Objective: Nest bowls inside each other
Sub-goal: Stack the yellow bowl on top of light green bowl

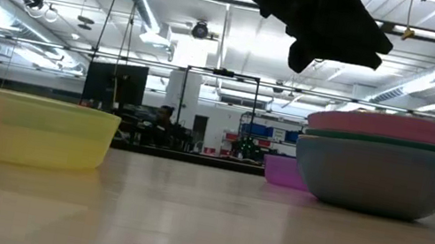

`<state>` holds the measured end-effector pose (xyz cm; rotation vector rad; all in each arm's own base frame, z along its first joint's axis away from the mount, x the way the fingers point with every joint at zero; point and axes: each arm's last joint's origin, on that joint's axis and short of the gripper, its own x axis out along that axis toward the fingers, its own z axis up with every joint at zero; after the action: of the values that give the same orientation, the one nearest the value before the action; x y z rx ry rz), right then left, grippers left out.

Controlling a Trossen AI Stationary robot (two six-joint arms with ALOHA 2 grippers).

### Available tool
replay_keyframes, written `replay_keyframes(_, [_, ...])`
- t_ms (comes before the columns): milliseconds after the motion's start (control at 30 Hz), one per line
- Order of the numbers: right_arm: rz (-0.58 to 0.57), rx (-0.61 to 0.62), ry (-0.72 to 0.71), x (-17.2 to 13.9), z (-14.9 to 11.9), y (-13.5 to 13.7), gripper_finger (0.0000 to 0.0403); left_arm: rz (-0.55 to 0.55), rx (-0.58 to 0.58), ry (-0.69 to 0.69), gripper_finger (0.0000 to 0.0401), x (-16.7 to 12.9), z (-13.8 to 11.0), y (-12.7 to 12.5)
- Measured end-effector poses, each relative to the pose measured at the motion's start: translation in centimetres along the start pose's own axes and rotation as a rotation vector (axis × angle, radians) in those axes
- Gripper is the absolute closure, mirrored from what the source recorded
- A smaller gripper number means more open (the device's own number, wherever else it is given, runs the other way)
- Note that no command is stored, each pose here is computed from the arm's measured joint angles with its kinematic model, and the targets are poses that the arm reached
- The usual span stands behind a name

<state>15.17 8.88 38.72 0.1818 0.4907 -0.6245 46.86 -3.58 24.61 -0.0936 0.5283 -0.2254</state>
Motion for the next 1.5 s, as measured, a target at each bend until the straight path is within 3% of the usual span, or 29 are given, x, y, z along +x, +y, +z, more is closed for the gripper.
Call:
replay_keyframes(233, [-0.001,0.0,0.0,0.0,0.0,0.1,0.0227,-0.045,-0.006,0.049,0.0268,-1.2,0.2,-0.4])
replay_keyframes(333, [-0.006,-0.009,0.003,0.2,-0.2,0.5,0.0227,-0.002,0.012,0.128,0.0269,-4.5,1.2,-0.9])
replay_keyframes(533, [-0.051,-0.016,0.022,1.7,-0.7,2.2,0.0227,0.219,0.019,0.326,0.027,-12.6,2.0,-2.3])
replay_keyframes(700, [-0.053,-0.053,0.12,5.4,-0.8,5.1,0.0222,0.293,-0.012,0.336,0.027,-17.6,2.6,-4.8])
replay_keyframes(833, [0.063,-0.114,0.145,9.3,-0.1,8.0,0.0215,0.355,-0.028,0.322,0.027,-20.3,2.6,-6.9])
replay_keyframes(1000, [0.354,-0.115,0.145,14.0,1.5,10.7,0.021,0.443,-0.046,0.338,0.027,-22.7,1.8,-9.0])
replay_keyframes(1100, [0.457,-0.095,0.166,16.9,1.7,11.3,0.0211,0.469,-0.04,0.32,0.027,-23.5,1.1,-10.2])
replay_keyframes(1300, [0.52,-0.065,0.225,21.7,0.9,11.7,0.0209,0.506,-0.104,0.298,0.027,-24.8,-2.1,-11.5])
replay_keyframes(1500, [0.514,-0.052,0.236,25.0,-0.2,12.2,0.0209,0.457,-0.181,0.156,0.027,-25.2,-5.8,-11.9])
